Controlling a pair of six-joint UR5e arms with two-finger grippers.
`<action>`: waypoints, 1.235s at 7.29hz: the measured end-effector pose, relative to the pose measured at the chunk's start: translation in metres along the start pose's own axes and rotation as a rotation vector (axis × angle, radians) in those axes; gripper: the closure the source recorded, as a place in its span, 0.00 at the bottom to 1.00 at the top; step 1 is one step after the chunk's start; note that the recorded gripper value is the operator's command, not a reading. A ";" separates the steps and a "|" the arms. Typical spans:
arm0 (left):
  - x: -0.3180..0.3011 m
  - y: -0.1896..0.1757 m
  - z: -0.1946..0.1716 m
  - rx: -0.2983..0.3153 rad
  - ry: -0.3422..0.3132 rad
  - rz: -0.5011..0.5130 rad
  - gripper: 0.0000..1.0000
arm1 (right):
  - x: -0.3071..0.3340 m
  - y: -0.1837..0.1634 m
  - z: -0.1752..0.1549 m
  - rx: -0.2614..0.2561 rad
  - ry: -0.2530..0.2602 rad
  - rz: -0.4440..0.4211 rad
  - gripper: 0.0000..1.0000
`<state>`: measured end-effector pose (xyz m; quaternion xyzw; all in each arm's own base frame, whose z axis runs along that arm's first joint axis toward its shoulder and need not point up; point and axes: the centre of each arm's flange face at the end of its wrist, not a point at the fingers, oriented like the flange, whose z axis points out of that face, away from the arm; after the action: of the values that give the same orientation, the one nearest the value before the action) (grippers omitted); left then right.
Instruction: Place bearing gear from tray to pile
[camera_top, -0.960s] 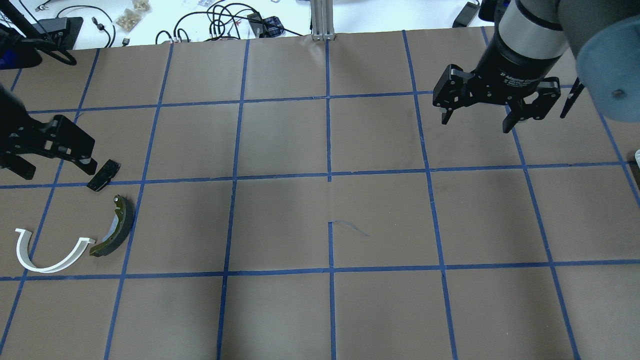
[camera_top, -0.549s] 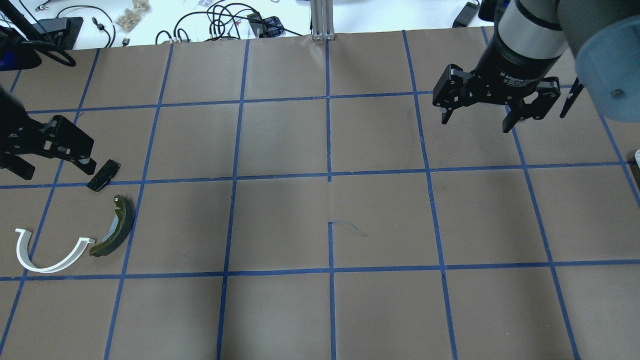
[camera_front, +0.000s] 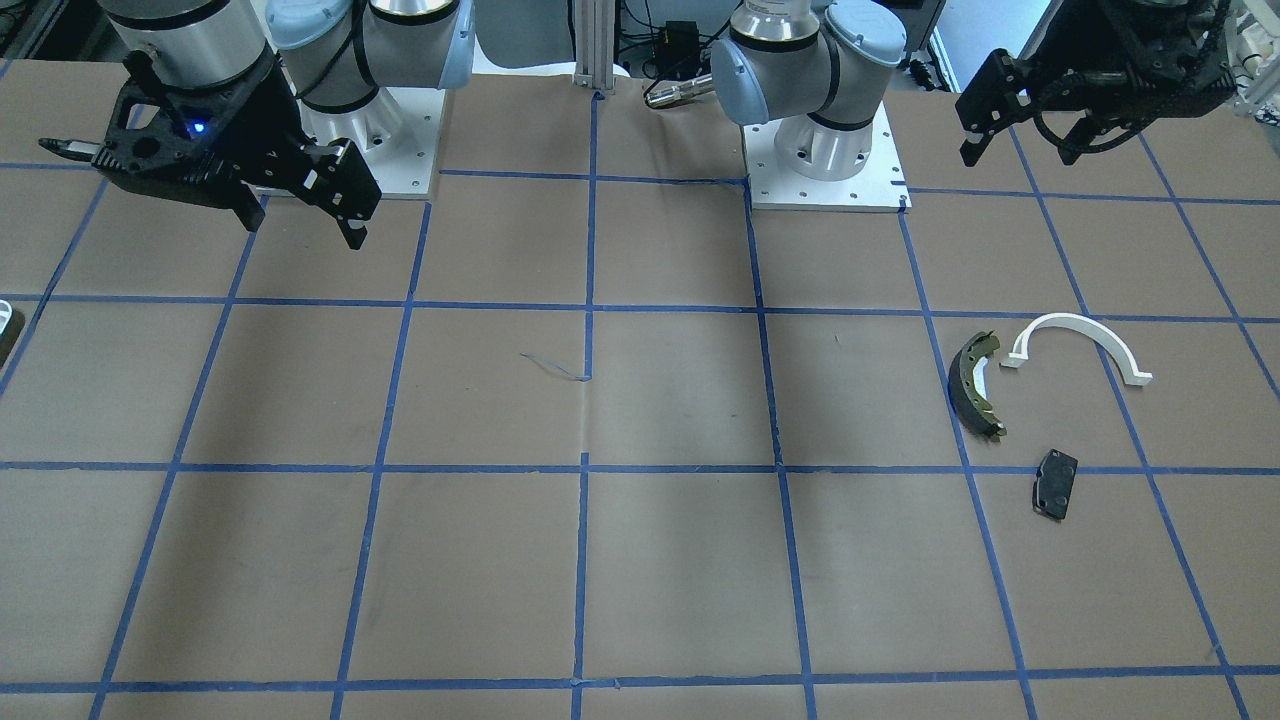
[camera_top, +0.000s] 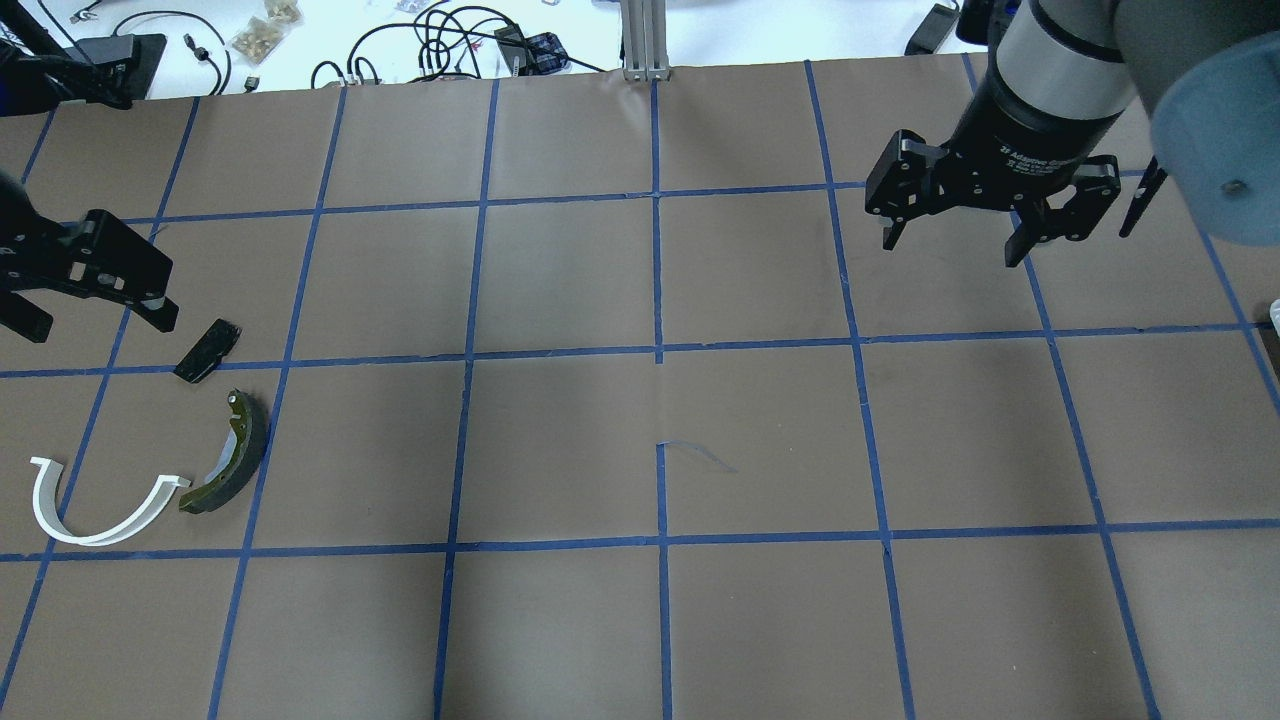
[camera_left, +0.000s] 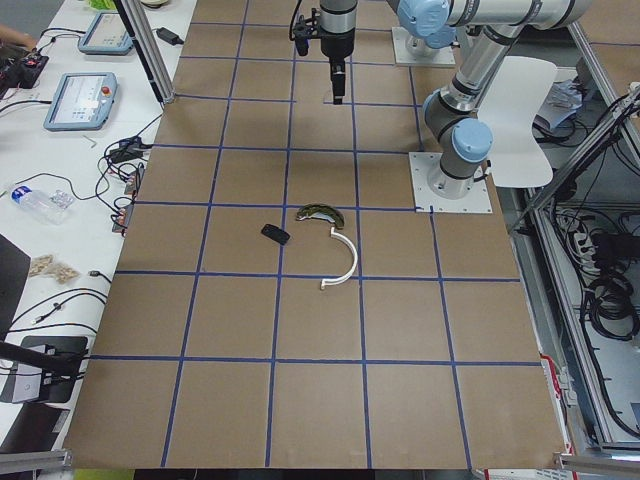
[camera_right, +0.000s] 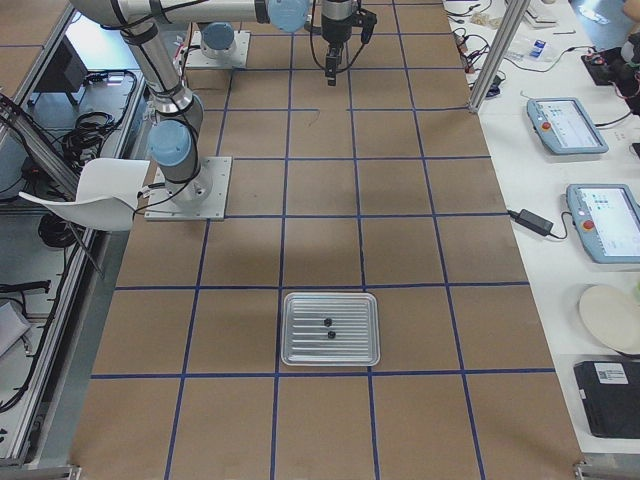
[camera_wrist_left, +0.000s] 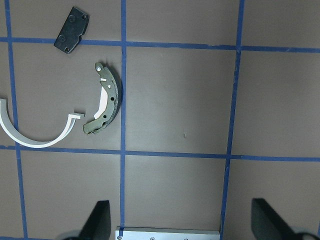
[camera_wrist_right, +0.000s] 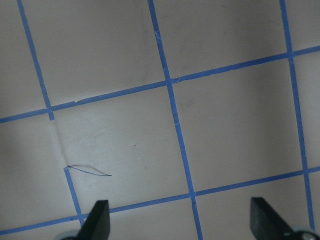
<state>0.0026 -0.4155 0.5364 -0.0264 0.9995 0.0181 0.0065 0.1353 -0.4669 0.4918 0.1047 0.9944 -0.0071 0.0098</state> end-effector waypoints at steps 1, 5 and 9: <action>0.000 -0.001 0.000 -0.001 0.000 0.001 0.00 | 0.001 0.000 0.000 -0.001 0.008 0.001 0.00; 0.004 -0.002 -0.005 0.007 0.002 0.009 0.00 | 0.004 0.002 -0.004 0.007 0.040 0.002 0.00; 0.001 -0.014 0.011 -0.028 0.012 0.009 0.00 | 0.005 0.001 -0.005 0.020 0.034 -0.023 0.00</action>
<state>0.0027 -0.4294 0.5252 -0.0219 0.9992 0.0320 0.0000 0.1306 -0.4650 0.4969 0.0933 0.9955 -0.0152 -0.0084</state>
